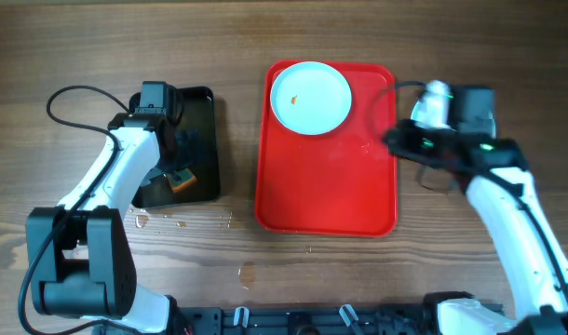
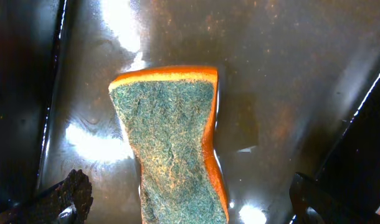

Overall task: Clean dirty plates on tray and stack at the side
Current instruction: 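Move right gripper to the last white plate and grip its rim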

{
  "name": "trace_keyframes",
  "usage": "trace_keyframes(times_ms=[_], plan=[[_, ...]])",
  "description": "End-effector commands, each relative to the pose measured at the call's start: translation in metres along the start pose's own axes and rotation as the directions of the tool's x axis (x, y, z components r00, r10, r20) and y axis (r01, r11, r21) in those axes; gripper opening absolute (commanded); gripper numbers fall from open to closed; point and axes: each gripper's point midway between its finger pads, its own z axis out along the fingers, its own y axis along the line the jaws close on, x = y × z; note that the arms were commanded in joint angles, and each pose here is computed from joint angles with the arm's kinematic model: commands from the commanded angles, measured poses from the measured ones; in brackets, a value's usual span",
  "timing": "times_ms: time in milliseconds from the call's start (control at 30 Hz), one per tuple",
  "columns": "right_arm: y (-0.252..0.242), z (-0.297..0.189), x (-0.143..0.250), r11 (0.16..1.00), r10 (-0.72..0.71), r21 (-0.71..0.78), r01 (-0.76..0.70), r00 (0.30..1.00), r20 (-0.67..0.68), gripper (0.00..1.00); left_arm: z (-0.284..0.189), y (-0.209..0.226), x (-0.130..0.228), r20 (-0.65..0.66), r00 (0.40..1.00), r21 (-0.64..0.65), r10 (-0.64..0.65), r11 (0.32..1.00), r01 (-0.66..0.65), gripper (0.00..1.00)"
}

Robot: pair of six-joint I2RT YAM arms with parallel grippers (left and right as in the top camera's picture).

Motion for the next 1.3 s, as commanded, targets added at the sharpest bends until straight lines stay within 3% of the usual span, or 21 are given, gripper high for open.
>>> trace_keyframes(times_ms=[0,67,133,267,567,600,667,733,900,1067,1100,1167,1267], plan=[[0.015,-0.008,-0.053,0.967,-0.213,0.174,0.187,0.966,0.146,0.34,-0.003,0.0,0.0,0.006,1.0,0.012,0.004,1.0,-0.004,1.0],[0.019,0.019,-0.065,0.958,-0.257,0.168,0.23,0.953,0.161,0.34,-0.003,0.0,0.0,0.006,1.0,0.012,0.004,1.0,-0.004,1.0],[0.011,0.055,-0.065,0.952,-0.276,0.172,0.253,0.953,0.126,0.48,-0.003,0.0,0.0,0.006,1.0,0.012,0.004,1.0,-0.004,1.0],[-0.002,0.129,-0.052,0.935,-0.336,0.14,0.326,0.94,0.058,0.48,-0.003,0.0,0.0,0.006,1.0,0.012,0.004,1.0,-0.004,1.0],[-0.028,0.2,-0.024,0.955,-0.263,0.139,0.261,0.965,0.001,0.29,-0.003,0.0,0.0,0.006,1.0,0.012,0.004,1.0,-0.004,1.0],[-0.03,0.202,-0.021,0.961,-0.238,0.14,0.237,0.971,-0.006,0.25,-0.003,0.0,0.0,0.006,1.0,0.012,0.004,1.0,-0.004,1.0],[-0.035,0.202,-0.01,0.961,-0.226,0.15,0.231,0.973,-0.05,0.06,-0.003,0.0,0.0,0.006,1.0,0.012,0.004,1.0,-0.004,1.0],[-0.05,0.196,0.006,0.963,-0.134,0.221,0.156,0.985,-0.112,0.04,-0.003,0.0,0.0,0.006,1.0,0.012,0.004,1.0,-0.004,1.0],[-0.061,0.169,0.043,0.953,-0.014,0.288,0.091,0.965,-0.261,0.04,-0.003,0.0,0.0,0.006,1.0,0.012,0.004,1.0,-0.004,1.0],[-0.058,0.128,0.093,0.917,0.269,0.386,-0.105,0.875,-0.401,0.04,-0.003,-0.001,0.0,0.004,1.0,0.015,0.003,1.0,-0.003,1.0],[-0.054,0.126,0.099,0.92,0.279,0.374,-0.113,0.861,-0.426,0.08,-0.003,-0.003,0.001,-0.003,1.0,0.027,0.002,1.0,-0.002,1.0],[-0.052,0.125,0.102,0.926,0.274,0.36,-0.111,0.853,-0.443,0.29,-0.003,-0.011,0.007,-0.036,0.999,0.074,0.003,0.997,0.0,1.0],[-0.061,0.128,0.09,0.93,0.196,0.366,-0.034,0.888,-0.415,0.34,-0.006,-0.018,0.031,-0.146,0.989,0.128,0.012,0.992,0.007,1.0]])
